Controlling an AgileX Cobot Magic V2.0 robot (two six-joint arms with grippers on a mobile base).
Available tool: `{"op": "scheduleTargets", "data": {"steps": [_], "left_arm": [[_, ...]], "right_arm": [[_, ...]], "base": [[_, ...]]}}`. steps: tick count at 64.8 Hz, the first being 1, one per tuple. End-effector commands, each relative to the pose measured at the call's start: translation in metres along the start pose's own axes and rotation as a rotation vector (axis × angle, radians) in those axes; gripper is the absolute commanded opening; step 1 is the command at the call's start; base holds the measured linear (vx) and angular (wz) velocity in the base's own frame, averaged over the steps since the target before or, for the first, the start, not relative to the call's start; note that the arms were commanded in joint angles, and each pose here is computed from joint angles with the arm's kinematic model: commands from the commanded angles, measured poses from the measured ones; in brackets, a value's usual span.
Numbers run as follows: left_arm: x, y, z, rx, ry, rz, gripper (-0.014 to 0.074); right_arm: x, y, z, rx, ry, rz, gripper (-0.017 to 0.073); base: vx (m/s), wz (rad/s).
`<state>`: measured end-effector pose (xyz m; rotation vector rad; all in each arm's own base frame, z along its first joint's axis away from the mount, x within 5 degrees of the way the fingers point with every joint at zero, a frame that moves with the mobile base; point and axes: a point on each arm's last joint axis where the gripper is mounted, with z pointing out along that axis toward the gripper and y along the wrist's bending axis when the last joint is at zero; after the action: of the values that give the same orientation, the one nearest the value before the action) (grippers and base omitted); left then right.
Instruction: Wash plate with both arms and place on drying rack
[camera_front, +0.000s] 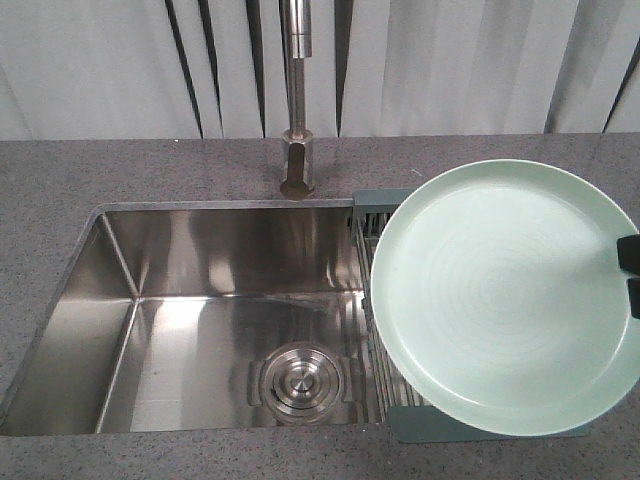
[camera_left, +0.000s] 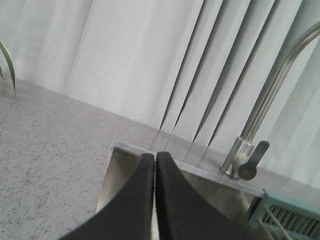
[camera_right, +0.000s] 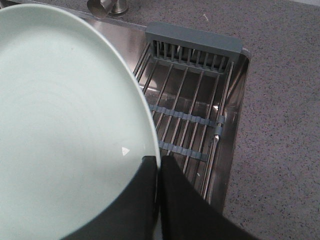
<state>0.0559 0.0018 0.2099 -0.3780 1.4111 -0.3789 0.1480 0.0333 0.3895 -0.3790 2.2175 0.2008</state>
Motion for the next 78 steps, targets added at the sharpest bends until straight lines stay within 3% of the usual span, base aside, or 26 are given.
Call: {"op": "scheduleTargets", "data": {"steps": [1,5,15,21,25,31,35,40,46,55,64,71,78], "left_arm": [[-0.007,-0.003,-0.002,0.074,-0.128,-0.096,-0.0006],[-0.011,-0.005,-0.003,0.102,-0.169,-0.179,-0.0006],[-0.022,-0.009,-0.006,0.201,-0.266,-0.479,-0.0006],[-0.027,-0.011,-0.008,0.258,-0.302,-0.597,-0.0006],[-0.032,-0.013,-0.01,0.325,-0.337,-0.708,-0.0006],[-0.042,-0.018,-0.016,0.438,-0.401,-0.814,-0.0006],[-0.052,-0.024,-0.019,0.499,-0.427,-0.847,-0.0006],[-0.067,-0.033,-0.023,0.548,-0.44,-0.843,-0.0006],[-0.096,-0.052,-0.027,0.591,-0.455,-0.786,-0.0006],[-0.142,-0.084,-0.025,0.632,-0.46,-0.625,-0.0006],[-0.174,-0.111,0.0,0.632,-0.421,-0.456,-0.0006],[-0.19,-0.123,0.038,0.597,-0.356,-0.422,-0.0006],[-0.191,-0.128,0.088,0.558,-0.25,-0.43,-0.0006]], "right_arm": [[-0.012,-0.001,-0.008,0.017,-0.097,0.003,-0.0006],[-0.012,-0.001,-0.008,0.017,-0.097,0.003,-0.0006],[-0.012,-0.001,-0.008,0.017,-0.097,0.003,-0.0006],[-0.012,-0.001,-0.008,0.017,-0.097,0.003,-0.0006],[-0.012,-0.001,-0.008,0.017,-0.097,0.003,-0.0006],[-0.012,-0.001,-0.008,0.017,-0.097,0.003,-0.0006],[-0.012,-0.001,-0.008,0.017,-0.097,0.003,-0.0006],[-0.012,-0.001,-0.008,0.017,-0.097,0.003,-0.0006],[-0.012,-0.001,-0.008,0.017,-0.097,0.003,-0.0006],[-0.012,-0.001,-0.008,0.017,-0.096,0.003,-0.0006],[-0.011,-0.001,-0.008,0.017,-0.094,0.003,-0.0006],[-0.011,-0.001,-0.008,0.014,-0.087,0.003,-0.0006],[-0.009,0.0,-0.008,0.008,-0.065,0.003,-0.0006]], "base": [[0.0,0.0],[0.0,0.0],[0.0,0.0],[0.0,0.0],[0.0,0.0],[0.0,0.0],[0.0,0.0],[0.0,0.0],[0.0,0.0],[0.0,0.0],[0.0,0.0],[0.0,0.0],[0.0,0.0]]}}
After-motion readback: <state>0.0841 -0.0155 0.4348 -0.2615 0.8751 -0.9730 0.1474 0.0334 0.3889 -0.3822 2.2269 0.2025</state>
